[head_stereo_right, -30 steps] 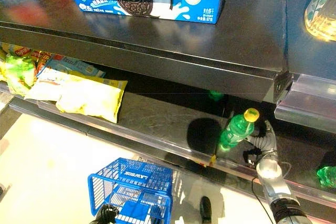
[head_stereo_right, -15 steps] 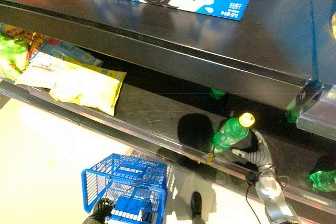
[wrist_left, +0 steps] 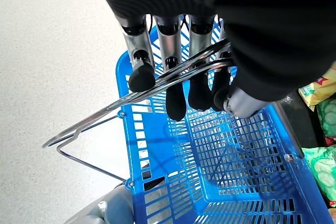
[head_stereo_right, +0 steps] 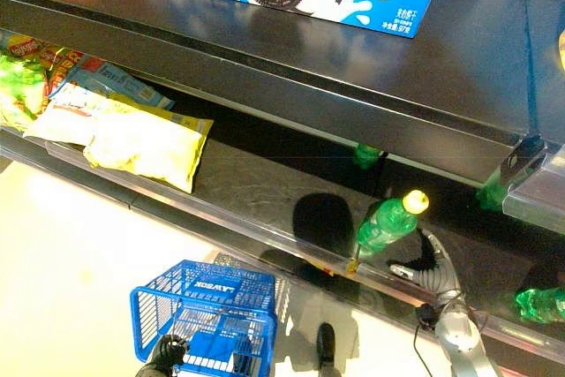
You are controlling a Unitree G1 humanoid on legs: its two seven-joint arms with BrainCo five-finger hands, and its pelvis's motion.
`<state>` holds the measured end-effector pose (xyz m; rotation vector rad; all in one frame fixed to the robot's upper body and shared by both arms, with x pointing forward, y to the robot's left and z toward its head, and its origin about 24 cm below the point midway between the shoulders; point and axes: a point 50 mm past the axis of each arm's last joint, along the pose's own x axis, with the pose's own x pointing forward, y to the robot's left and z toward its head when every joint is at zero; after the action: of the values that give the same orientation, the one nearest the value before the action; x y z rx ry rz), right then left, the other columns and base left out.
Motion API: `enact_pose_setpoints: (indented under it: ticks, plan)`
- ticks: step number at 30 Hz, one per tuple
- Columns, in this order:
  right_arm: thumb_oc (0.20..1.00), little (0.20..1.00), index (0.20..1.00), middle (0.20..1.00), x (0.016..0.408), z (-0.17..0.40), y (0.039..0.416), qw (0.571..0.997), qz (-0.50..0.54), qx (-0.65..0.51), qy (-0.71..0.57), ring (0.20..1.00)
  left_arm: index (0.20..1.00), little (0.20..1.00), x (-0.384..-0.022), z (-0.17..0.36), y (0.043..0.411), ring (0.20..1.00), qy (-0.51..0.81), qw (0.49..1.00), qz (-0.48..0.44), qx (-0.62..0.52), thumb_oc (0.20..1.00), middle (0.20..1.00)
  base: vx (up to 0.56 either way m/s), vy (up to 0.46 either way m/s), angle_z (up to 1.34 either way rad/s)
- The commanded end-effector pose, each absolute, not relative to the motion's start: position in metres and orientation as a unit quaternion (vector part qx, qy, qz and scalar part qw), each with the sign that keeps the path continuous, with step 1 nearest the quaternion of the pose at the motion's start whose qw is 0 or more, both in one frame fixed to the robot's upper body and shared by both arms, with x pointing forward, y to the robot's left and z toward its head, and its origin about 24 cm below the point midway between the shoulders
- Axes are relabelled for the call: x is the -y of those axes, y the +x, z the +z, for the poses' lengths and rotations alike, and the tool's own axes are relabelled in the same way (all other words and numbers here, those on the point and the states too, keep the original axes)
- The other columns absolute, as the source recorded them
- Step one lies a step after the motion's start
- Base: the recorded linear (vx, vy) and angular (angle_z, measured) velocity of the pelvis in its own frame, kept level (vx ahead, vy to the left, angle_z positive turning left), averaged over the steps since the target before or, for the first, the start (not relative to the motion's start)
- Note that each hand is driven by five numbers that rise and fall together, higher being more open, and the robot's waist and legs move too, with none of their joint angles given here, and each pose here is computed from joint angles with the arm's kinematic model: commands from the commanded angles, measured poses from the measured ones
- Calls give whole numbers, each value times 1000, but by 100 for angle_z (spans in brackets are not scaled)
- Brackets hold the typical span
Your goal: Pick up the snacks into the basket
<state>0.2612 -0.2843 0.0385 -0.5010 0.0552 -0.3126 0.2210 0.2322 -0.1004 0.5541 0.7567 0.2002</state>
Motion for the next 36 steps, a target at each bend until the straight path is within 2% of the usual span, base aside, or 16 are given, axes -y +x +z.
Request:
enact_pose_setpoints:
  ticks: [1, 22, 36]
  plan:
    - [1000, 1000, 1000, 1000, 263, -11, 240, 963, -91, -131, -218, 1000, 200, 200, -247, -107, 207, 200, 295, 866, 102, -392, 200, 200, 0, 0, 0]
    - [1000, 1000, 1000, 1000, 194, 7, 299, 986, -32, -83, -142, 1000, 200, 200, -237, -112, 205, 200, 318, 861, 61, -392, 200, 200, 0, 0, 0]
    - [1000, 1000, 1000, 1000, 170, 30, 330, 986, -2, -60, -153, 1000, 200, 200, -236, -114, 202, 200, 320, 858, 49, -398, 200, 200, 4, 3, 1]
